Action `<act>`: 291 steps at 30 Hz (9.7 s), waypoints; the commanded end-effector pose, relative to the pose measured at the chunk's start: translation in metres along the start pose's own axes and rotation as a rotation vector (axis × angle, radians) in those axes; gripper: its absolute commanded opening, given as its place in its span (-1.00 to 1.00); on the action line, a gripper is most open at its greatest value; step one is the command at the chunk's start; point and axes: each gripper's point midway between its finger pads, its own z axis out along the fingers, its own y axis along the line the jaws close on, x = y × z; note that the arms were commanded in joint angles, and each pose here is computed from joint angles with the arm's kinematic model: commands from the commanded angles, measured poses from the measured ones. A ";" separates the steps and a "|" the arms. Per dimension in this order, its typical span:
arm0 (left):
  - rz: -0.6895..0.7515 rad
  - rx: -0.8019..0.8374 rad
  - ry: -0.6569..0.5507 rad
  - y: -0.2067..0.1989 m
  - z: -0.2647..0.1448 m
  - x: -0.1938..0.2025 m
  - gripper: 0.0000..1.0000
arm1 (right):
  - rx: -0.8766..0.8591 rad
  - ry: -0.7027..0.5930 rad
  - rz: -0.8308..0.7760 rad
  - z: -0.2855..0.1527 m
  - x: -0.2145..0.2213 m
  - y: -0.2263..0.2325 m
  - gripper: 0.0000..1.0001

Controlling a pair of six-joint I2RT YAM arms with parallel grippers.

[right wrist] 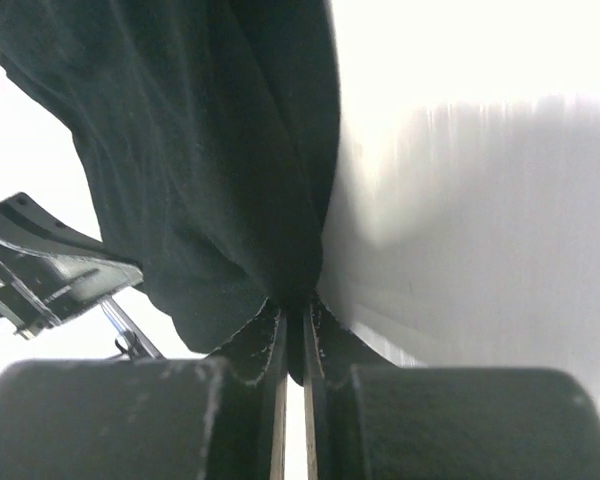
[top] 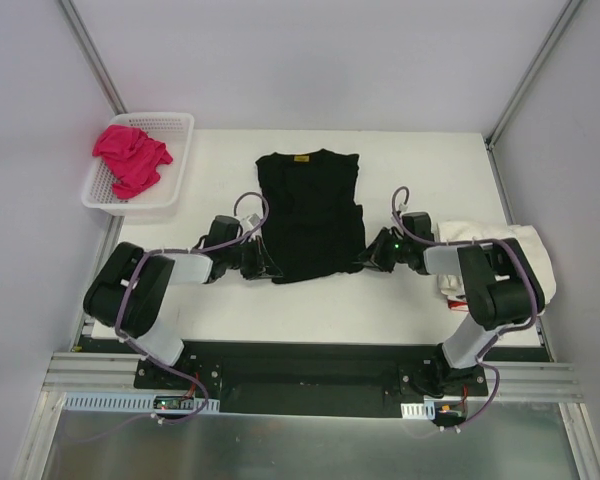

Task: Fold and stack the t-shirts
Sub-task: Fold the folded rectangular tshirt in 1/3 of the way, then grab one side of the 2/3 rectangular tshirt with both arms, then fold the long partially folded tshirt into a neat square, then smooth out wrinkles on the folded tshirt

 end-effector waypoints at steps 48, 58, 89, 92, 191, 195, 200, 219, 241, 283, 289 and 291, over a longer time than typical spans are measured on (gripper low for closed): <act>-0.020 -0.222 0.147 0.013 -0.072 0.079 0.58 | 0.274 0.144 -0.051 -0.085 0.110 -0.057 0.01; -0.063 -0.211 0.192 0.024 -0.059 0.089 0.57 | 0.275 0.199 -0.058 -0.073 0.118 -0.058 0.10; -0.089 -0.143 0.226 0.023 -0.048 0.102 0.43 | 0.255 0.293 -0.077 -0.055 0.158 -0.063 0.18; -0.098 -0.136 0.229 0.024 -0.047 0.105 0.27 | 0.253 0.297 -0.068 -0.053 0.160 -0.063 0.09; 0.184 0.143 -0.045 -0.090 -0.027 -0.193 -1.00 | -0.187 -0.222 -0.195 -0.023 -0.128 0.122 -0.99; 0.163 0.140 -0.038 -0.081 -0.015 -0.204 -1.00 | -0.184 -0.211 -0.161 -0.009 -0.143 0.115 -0.99; 0.143 0.156 -0.021 -0.074 0.002 -0.216 -1.00 | -0.195 -0.189 -0.123 0.008 -0.159 0.109 -0.99; 0.076 0.130 -0.041 -0.034 0.018 -0.246 -0.32 | -0.180 -0.210 -0.021 0.023 -0.208 0.087 -0.51; 0.216 0.140 -0.217 -0.071 -0.031 -0.309 0.98 | -0.075 -0.466 -0.045 0.001 -0.299 0.064 -0.40; 0.211 0.352 -0.023 -0.108 0.066 -0.243 0.98 | -0.355 -0.221 -0.051 0.080 -0.248 0.161 -0.99; 0.182 0.335 -0.043 -0.083 0.066 -0.258 0.98 | -0.374 -0.236 -0.027 0.072 -0.263 0.160 -0.99; 0.171 0.328 -0.043 -0.075 0.067 -0.260 0.98 | -0.391 -0.236 -0.052 0.059 -0.259 0.175 -0.99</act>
